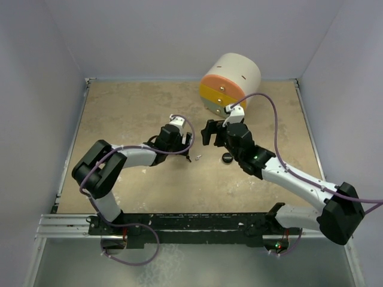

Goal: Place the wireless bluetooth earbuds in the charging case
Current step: Pick up the charging case at the center of the board.

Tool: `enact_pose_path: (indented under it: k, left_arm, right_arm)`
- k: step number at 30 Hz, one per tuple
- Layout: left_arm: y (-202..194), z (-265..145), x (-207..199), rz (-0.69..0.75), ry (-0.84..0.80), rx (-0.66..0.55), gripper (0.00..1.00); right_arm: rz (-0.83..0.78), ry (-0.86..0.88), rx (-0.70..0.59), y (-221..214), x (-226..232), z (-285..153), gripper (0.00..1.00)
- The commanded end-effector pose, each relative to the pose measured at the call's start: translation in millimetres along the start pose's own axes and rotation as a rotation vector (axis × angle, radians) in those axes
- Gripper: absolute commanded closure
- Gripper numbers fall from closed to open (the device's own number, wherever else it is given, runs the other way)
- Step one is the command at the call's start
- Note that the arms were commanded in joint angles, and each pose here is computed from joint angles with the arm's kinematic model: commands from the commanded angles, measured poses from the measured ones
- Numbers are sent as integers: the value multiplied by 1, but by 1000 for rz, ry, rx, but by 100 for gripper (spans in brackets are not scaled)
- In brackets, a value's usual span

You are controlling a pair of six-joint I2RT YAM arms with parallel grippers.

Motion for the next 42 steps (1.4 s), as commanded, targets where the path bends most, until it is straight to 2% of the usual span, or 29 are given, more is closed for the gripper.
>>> enact_pose_path:
  k: [1, 8, 12, 22, 31, 35, 42]
  left_arm:
    - [18, 17, -12, 41, -100, -63, 17]
    - [16, 34, -23, 45, -200, -57, 17]
    - [13, 41, -22, 56, -171, -12, 24]
    - [-5, 31, -23, 129, -91, 40, 25]
    - [-21, 28, -19, 176, -10, 71, 42]
    - [-23, 28, -17, 191, 10, 82, 57]
    - [-1, 3, -20, 165, -27, 1, 100]
  right_arm:
    - [-7, -21, -16, -2, -6, -5, 4]
    - [-14, -24, -18, -5, -11, -7, 3]
    - [-13, -25, -23, -5, -13, -10, 3]
    - [-9, -31, -26, -6, -17, -13, 3]
    - [-6, -29, -28, -6, -18, -15, 3]
    - [-5, -32, -27, -6, -18, -15, 3]
    - [26, 43, 19, -8, -23, -5, 6]
Point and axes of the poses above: each gripper's point midway between its finger pads, its own z axis out along the fingers, its own x axis along the line the jaws close on, y = z × x, the point moved 10 cm from there along -z, back along the fingers, and after that the axes turned 2 degrees about -z, right-handed, at the moved point
